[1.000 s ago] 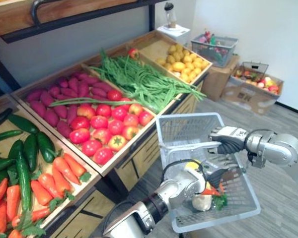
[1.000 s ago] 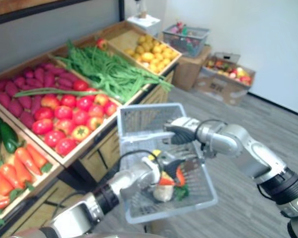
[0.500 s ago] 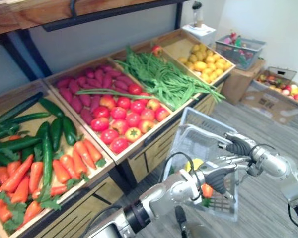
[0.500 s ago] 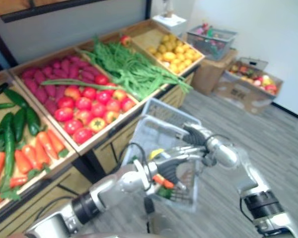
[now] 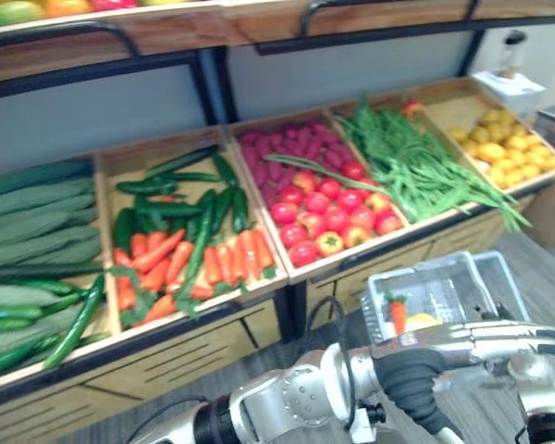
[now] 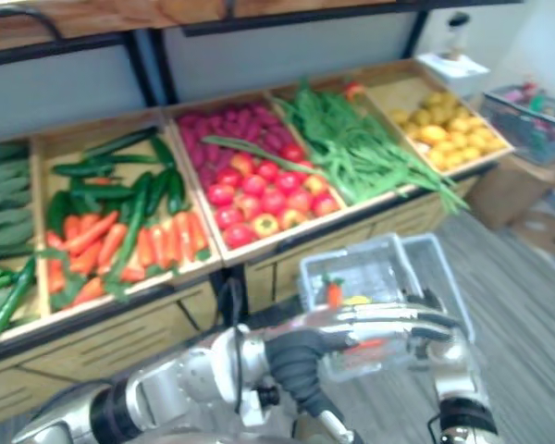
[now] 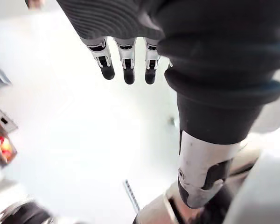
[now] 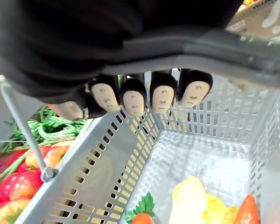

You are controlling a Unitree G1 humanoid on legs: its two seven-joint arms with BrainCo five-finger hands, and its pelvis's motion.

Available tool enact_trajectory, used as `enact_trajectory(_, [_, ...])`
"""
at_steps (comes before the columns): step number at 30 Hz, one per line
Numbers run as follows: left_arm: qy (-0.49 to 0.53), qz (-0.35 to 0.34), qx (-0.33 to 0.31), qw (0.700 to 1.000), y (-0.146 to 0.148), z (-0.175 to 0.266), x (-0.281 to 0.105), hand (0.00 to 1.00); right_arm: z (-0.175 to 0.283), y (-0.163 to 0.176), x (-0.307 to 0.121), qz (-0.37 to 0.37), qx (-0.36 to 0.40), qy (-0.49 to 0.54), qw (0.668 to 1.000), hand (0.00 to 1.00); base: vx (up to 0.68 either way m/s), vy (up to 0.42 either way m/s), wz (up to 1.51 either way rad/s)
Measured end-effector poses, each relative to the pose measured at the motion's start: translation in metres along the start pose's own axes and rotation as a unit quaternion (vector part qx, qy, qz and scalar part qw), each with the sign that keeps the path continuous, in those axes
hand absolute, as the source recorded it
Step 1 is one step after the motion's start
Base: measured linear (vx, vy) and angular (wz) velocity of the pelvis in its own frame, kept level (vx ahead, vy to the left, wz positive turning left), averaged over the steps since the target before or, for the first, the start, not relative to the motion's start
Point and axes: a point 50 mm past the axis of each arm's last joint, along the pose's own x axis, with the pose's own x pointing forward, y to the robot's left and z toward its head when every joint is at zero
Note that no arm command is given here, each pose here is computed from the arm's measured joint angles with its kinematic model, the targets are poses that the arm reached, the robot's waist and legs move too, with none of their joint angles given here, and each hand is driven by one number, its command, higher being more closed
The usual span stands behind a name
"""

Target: Pick vegetable in the basket

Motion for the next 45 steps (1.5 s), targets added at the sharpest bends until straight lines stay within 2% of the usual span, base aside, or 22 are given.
enact_trajectory(4, [0.004, 0.118, -0.008, 0.993, 0.029, 0.01, -0.02, 0.0, -0.046, 0.024, -0.019, 0.0, 0.061, 0.09, 0.994, 1.0, 0.02, -0.007, 0.69])
enact_trajectory(7, [0.036, 0.208, 0.016, 0.977, 0.049, 0.008, -0.043, 0.0, -0.069, 0.041, -0.036, 0.009, 0.08, 0.137, 0.987, 1.0, 0.04, -0.017, 0.43])
enact_trajectory(9, [0.069, 0.318, 0.025, 0.945, 0.069, 0.006, -0.072, 0.0, -0.087, 0.061, -0.05, 0.032, 0.092, 0.178, 0.979, 1.0, 0.05, -0.037, 0.23])
enact_trajectory(13, [0.131, 0.456, 0.029, 0.88, 0.088, -0.006, -0.117, 0.0, -0.112, 0.069, -0.066, 0.023, 0.123, 0.244, 0.962, 1.0, 0.06, -0.036, 0.36])
enact_trajectory(17, [0.213, 0.597, 0.063, 0.771, 0.099, -0.009, -0.185, 0.0, -0.129, 0.073, -0.079, 0.01, 0.155, 0.284, 0.946, 1.0, 0.04, -0.034, 0.25])
enact_trajectory(18, [0.237, 0.647, 0.077, 0.72, 0.099, -0.008, -0.212, 0.0, -0.133, 0.077, -0.084, 0.012, 0.161, 0.296, 0.941, 1.0, 0.02, -0.031, 0.26])
enact_trajectory(19, [0.247, 0.667, 0.084, 0.698, 0.099, -0.006, -0.222, 0.0, -0.133, 0.079, -0.085, 0.012, 0.165, 0.299, 0.94, 1.0, 0.02, -0.034, 0.22])
enact_trajectory(21, [0.27, 0.733, 0.109, 0.615, 0.094, 0.003, -0.258, 0.0, -0.136, 0.089, -0.091, 0.017, 0.174, 0.312, 0.934, 1.0, 0.02, -0.016, 0.19])
enact_trajectory(23, [0.284, 0.769, 0.134, 0.557, 0.089, 0.009, -0.277, 0.0, -0.136, 0.094, -0.094, 0.017, 0.176, 0.316, 0.932, 1.0, 0.01, -0.001, 0.13])
enact_trajectory(25, [0.307, 0.806, 0.167, 0.477, 0.08, 0.018, -0.302, 0.0, -0.135, 0.099, -0.096, 0.021, 0.172, 0.315, 0.933, 1.0, 0.0, 0.017, 0.17])
enact_trajectory(26, [0.31, 0.816, 0.169, 0.458, 0.076, 0.019, -0.308, 0.0, -0.135, 0.101, -0.097, 0.022, 0.174, 0.314, 0.933, 1.0, -0.02, 0.015, 0.24])
enact_trajectory(27, [0.323, 0.83, 0.166, 0.424, 0.068, 0.019, -0.321, 0.0, -0.135, 0.102, -0.099, 0.02, 0.175, 0.313, 0.933, 1.0, -0.01, 0.008, 0.23])
enact_trajectory(31, [0.397, 0.853, 0.11, 0.32, 0.028, 0.004, -0.364, 0.0, -0.134, 0.105, -0.102, 0.016, 0.193, 0.311, 0.93, 1.0, -0.01, 0.004, 0.2])
enact_trajectory(32, [0.44, 0.857, 0.065, 0.261, 0.001, -0.008, -0.384, 0.0, -0.135, 0.106, -0.104, 0.015, 0.198, 0.314, 0.928, 1.0, -0.01, 0.009, 0.19])
enact_trajectory(33, [0.454, 0.859, 0.043, 0.233, -0.012, -0.014, -0.39, 0.0, -0.135, 0.107, -0.104, 0.015, 0.199, 0.314, 0.928, 1.0, -0.01, 0.012, 0.07])
enact_trajectory(35, [0.499, 0.856, -0.055, 0.119, -0.075, -0.029, -0.408, 0.0, -0.132, 0.113, -0.105, 0.014, 0.214, 0.314, 0.925, 1.0, 0.0, 0.006, -0.05])
enact_trajectory(36, [0.504, 0.854, -0.083, 0.097, -0.091, -0.033, -0.409, 0.0, -0.132, 0.115, -0.106, 0.014, 0.217, 0.316, 0.923, 1.0, 0.0, 0.0, 0.0])
enact_trajectory(39, [0.527, 0.827, -0.196, 0.0, -0.157, -0.045, -0.4, 0.0, -0.133, 0.127, -0.11, 0.018, 0.245, 0.335, 0.91, 1.0, 0.01, 0.001, 0.0])
enact_trajectory(41, [0.527, 0.816, -0.235, -0.027, -0.177, -0.049, -0.393, 0.0, -0.132, 0.131, -0.11, 0.024, 0.251, 0.339, 0.906, 1.0, 0.08, 0.007, -0.11])
enact_trajectory(42, [0.532, 0.808, -0.251, -0.026, -0.181, -0.052, -0.39, 0.0, -0.132, 0.133, -0.109, 0.027, 0.252, 0.34, 0.906, 1.0, 0.1, 0.007, -0.22])
enact_trajectory(44, [0.543, 0.794, -0.273, -0.001, -0.182, -0.057, -0.387, 0.0, -0.129, 0.136, -0.106, 0.036, 0.254, 0.339, 0.905, 1.0, 0.08, -0.002, -0.22])
enact_trajectory(45, [0.562, 0.779, -0.276, 0.024, -0.179, -0.059, -0.387, 0.0, -0.126, 0.138, -0.104, 0.043, 0.253, 0.337, 0.906, 1.0, 0.08, -0.003, -0.18])
